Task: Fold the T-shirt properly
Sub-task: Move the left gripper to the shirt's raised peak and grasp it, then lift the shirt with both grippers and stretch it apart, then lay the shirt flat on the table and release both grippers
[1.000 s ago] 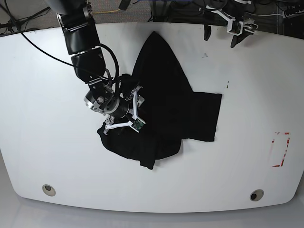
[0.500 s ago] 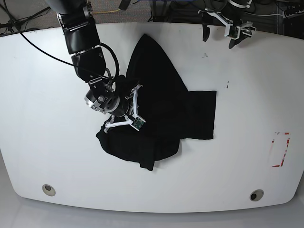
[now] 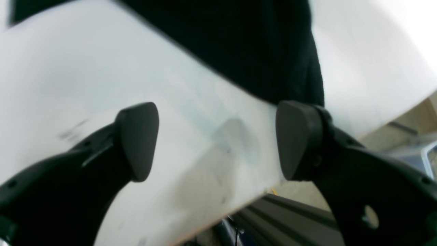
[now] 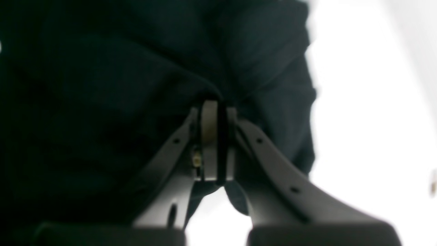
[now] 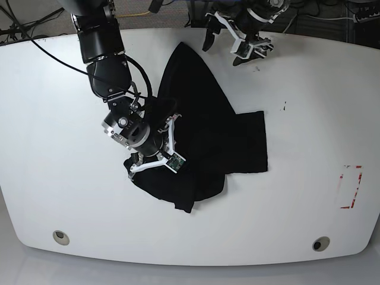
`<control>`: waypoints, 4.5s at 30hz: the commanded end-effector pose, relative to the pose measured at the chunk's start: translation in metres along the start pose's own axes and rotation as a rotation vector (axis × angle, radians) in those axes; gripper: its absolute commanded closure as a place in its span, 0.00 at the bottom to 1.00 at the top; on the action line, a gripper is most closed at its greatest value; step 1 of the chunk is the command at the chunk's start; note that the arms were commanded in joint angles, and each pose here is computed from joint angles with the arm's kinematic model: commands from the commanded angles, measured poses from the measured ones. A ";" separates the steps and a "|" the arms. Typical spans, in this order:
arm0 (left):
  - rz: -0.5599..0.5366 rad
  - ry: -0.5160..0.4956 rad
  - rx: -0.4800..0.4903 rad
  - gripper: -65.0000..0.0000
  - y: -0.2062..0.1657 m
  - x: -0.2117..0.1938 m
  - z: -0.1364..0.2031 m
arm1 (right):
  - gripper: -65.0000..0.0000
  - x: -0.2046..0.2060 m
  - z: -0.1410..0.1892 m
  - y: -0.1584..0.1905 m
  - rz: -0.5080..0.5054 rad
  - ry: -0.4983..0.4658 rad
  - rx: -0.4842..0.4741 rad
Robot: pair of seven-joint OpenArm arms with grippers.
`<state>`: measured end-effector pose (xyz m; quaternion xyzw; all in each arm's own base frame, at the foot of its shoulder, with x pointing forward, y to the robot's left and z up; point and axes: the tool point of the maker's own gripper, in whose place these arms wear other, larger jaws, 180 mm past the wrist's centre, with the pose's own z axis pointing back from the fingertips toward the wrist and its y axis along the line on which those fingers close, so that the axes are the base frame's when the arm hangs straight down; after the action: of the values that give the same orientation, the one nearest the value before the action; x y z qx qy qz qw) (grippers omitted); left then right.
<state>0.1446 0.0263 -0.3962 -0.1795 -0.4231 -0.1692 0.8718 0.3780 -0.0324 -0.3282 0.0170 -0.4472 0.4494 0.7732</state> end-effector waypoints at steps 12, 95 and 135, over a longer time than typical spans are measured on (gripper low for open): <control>0.014 0.093 -0.138 0.23 -0.018 0.012 -0.030 | 1.00 0.034 0.020 -0.020 0.041 -0.075 -0.071; -0.290 -0.089 0.878 1.00 0.335 0.273 0.105 | 1.00 0.165 0.075 -0.238 0.095 -0.239 -0.445; -0.502 0.184 0.599 1.00 0.285 0.136 0.085 | 1.00 -0.039 0.100 -0.090 -0.257 0.011 -0.371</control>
<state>0.2918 0.2951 -0.2976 0.1991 -0.3881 -0.2554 0.8629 0.3643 -0.1526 -0.2741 -0.0660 -0.4937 0.2651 0.8256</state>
